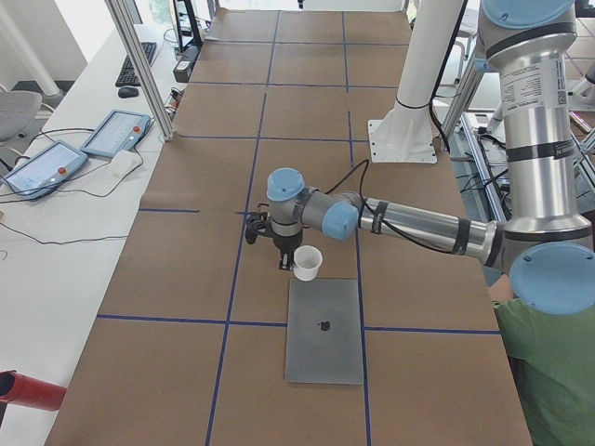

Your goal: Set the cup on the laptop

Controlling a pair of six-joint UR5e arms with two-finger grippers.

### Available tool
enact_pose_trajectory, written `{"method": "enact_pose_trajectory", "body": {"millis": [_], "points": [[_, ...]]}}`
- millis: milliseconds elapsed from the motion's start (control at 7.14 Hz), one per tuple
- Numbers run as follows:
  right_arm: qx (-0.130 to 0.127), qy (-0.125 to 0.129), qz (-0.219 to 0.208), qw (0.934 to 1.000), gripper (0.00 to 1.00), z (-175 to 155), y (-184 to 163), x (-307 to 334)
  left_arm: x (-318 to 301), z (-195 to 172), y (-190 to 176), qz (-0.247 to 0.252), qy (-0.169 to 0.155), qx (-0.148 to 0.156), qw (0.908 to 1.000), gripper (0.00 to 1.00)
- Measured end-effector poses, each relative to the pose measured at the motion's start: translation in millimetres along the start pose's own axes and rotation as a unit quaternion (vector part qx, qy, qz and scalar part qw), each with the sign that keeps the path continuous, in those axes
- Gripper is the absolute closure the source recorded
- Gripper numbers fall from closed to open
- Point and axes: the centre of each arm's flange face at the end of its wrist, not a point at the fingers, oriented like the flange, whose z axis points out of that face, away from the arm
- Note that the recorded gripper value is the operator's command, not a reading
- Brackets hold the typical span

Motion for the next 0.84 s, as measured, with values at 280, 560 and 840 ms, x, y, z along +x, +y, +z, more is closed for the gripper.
{"method": "enact_pose_trajectory", "body": {"millis": [280,560,840], "points": [[0.0,0.0,0.0,1.0,0.0,0.0,0.0,0.0,-33.1,26.6,23.3,-0.006,0.0,-0.002,1.0,1.0],[0.0,0.0,0.0,1.0,0.0,0.0,0.0,0.0,-67.6,62.3,33.7,-0.015,0.004,0.011,0.9998,1.0],[0.0,0.0,0.0,1.0,0.0,0.0,0.0,0.0,-93.8,89.6,43.7,-0.043,0.017,0.033,0.9984,1.0]]}}
